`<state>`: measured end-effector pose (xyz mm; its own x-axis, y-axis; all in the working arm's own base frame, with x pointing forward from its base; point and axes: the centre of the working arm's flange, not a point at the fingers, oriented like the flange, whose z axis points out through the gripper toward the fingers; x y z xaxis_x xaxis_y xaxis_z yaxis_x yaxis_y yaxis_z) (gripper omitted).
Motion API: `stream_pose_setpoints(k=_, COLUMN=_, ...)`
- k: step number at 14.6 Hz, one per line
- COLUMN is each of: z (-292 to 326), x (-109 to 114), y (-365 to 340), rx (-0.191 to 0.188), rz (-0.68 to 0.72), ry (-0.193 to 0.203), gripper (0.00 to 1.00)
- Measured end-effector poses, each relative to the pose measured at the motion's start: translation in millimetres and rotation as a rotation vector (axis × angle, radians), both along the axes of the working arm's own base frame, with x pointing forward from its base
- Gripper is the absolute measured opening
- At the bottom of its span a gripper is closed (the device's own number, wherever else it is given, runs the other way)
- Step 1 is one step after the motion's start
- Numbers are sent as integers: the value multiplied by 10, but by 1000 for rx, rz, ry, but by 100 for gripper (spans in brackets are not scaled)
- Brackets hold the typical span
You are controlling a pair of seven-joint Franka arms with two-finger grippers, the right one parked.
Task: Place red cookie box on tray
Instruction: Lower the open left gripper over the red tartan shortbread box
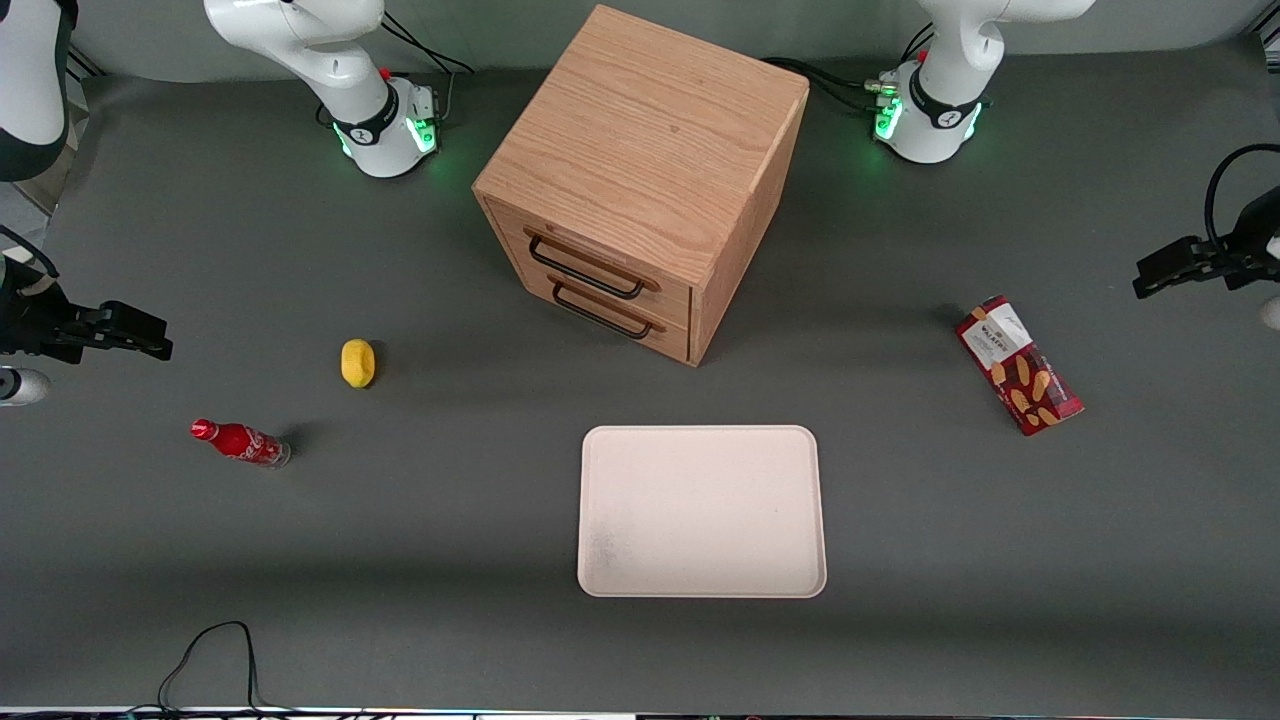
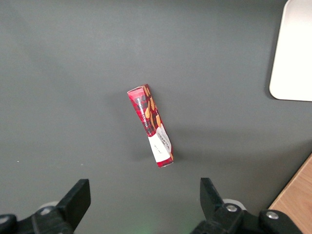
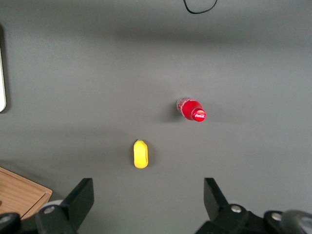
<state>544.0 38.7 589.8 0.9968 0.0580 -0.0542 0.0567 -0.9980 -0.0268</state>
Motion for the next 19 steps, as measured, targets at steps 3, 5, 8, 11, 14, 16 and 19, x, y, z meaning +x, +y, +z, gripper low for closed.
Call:
stream_pose_setpoints(k=3, z=1, x=12, y=-33, rx=0, rz=-23, ry=0, gripper=100)
stream_pose_setpoints(k=5, z=-136, x=48, y=-36, rx=1, rz=-28, ry=22, gripper=100)
stream_pose_setpoints(k=8, z=-773, x=125, y=-32, rx=2, rz=-25, ry=53, gripper=100)
stream_pose_setpoints(k=11, z=-1586, x=69, y=72, rx=-32, rz=95, ry=46, gripper=100)
stream_pose_setpoints(k=14, z=-2249, x=-102, y=131, rx=-29, rz=250, ry=30, gripper=100)
stream_pose_setpoints(k=16, z=-2632, x=-202, y=113, rx=-17, rz=307, ry=17, gripper=100)
stream_pose_setpoints(k=19, z=-3130, x=-296, y=110, rx=1, rz=339, ry=-2, gripper=100)
